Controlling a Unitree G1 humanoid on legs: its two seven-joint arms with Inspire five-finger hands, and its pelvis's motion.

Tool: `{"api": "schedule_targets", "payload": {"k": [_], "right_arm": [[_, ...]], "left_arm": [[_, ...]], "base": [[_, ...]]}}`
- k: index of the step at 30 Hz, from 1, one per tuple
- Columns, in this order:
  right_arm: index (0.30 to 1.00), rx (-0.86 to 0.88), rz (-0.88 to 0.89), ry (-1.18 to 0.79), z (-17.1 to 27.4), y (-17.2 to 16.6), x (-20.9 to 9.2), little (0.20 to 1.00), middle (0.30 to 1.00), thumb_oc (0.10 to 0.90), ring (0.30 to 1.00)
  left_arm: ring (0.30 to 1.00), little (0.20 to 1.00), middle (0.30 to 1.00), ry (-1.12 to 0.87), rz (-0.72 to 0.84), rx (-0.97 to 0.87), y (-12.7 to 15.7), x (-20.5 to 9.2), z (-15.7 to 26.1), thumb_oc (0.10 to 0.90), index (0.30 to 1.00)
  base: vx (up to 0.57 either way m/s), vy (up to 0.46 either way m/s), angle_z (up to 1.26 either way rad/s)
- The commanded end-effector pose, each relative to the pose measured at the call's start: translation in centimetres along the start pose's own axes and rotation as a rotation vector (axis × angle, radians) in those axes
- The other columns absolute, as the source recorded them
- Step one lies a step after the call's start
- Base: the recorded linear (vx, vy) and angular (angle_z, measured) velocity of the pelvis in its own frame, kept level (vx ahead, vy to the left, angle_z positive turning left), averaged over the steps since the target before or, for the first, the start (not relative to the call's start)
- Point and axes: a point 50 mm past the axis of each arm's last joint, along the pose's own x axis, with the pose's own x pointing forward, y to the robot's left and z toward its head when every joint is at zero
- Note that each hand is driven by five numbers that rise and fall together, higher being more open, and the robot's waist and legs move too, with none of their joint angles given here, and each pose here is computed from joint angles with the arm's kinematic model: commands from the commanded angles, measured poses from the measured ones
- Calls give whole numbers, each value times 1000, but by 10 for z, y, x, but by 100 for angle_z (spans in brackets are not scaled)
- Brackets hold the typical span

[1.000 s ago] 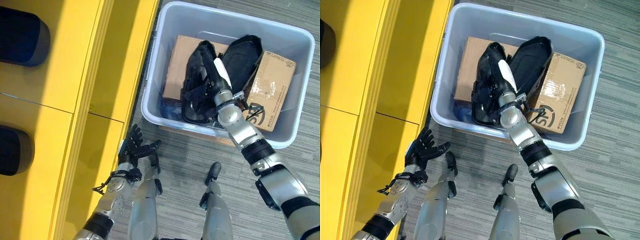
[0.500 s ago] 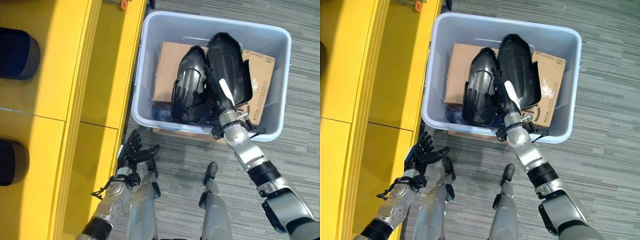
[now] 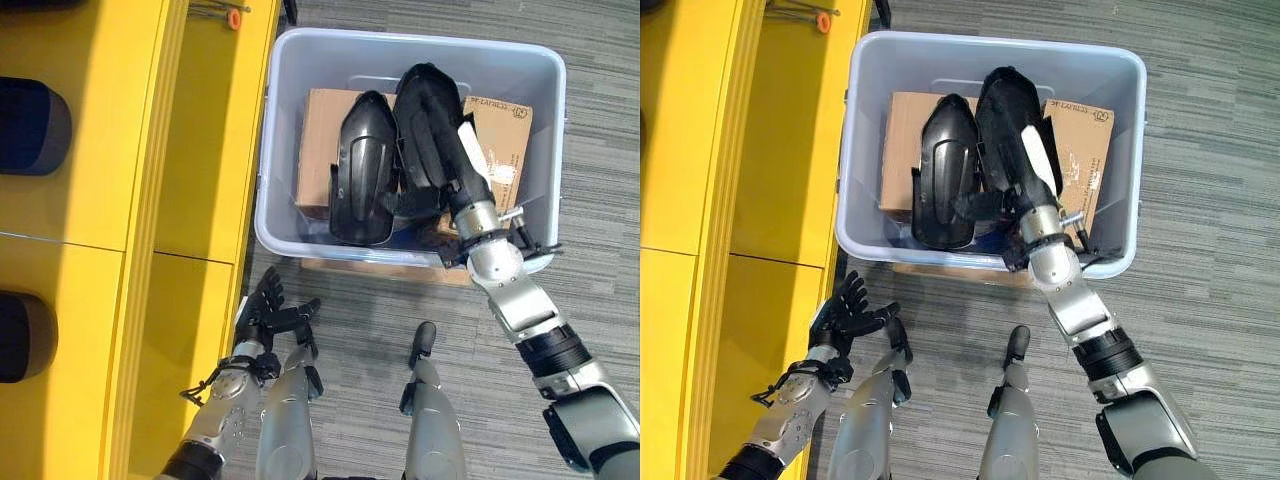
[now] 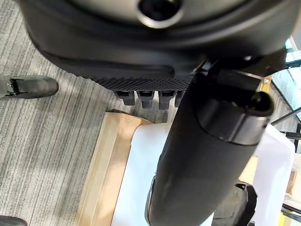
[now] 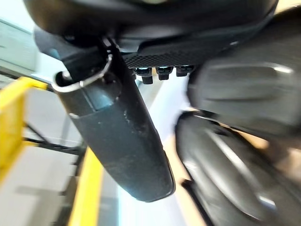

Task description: Move parts from the plastic box to the shelf.

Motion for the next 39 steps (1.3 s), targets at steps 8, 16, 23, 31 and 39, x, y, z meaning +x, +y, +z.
{"api": "schedule_targets", "payload": {"k": [8,16,23,31,39], "right_arm": [[1000,-137,-101,-538,123,-26,32,1000,1000,900,1000],[1000,-169,-83,-562,132,-25,37,1000,1000,900,1000],[1000,-241,9,-484,114,-25,37,1000,1000,900,1000],[1000,-309,85,-380,91,-29,35,1000,1000,900,1000],[1000,-390,148,-304,71,-45,19,1000,1000,900,1000]], "left_arm": [[1000,1000,1000,-99,-2,11,8,-7,18,900,1000],[1000,1000,1000,-94,-6,10,9,-6,17,900,1000],[1000,1000,1000,-101,-11,19,8,-3,19,900,1000],[1000,1000,1000,-102,-25,18,4,-2,19,900,1000],[1000,1000,1000,-101,-32,26,4,-2,19,900,1000]], "base": [[0,0,0],[-3,-2,-2],[-2,-1,-1],[0,0,0],[0,0,0]]}}
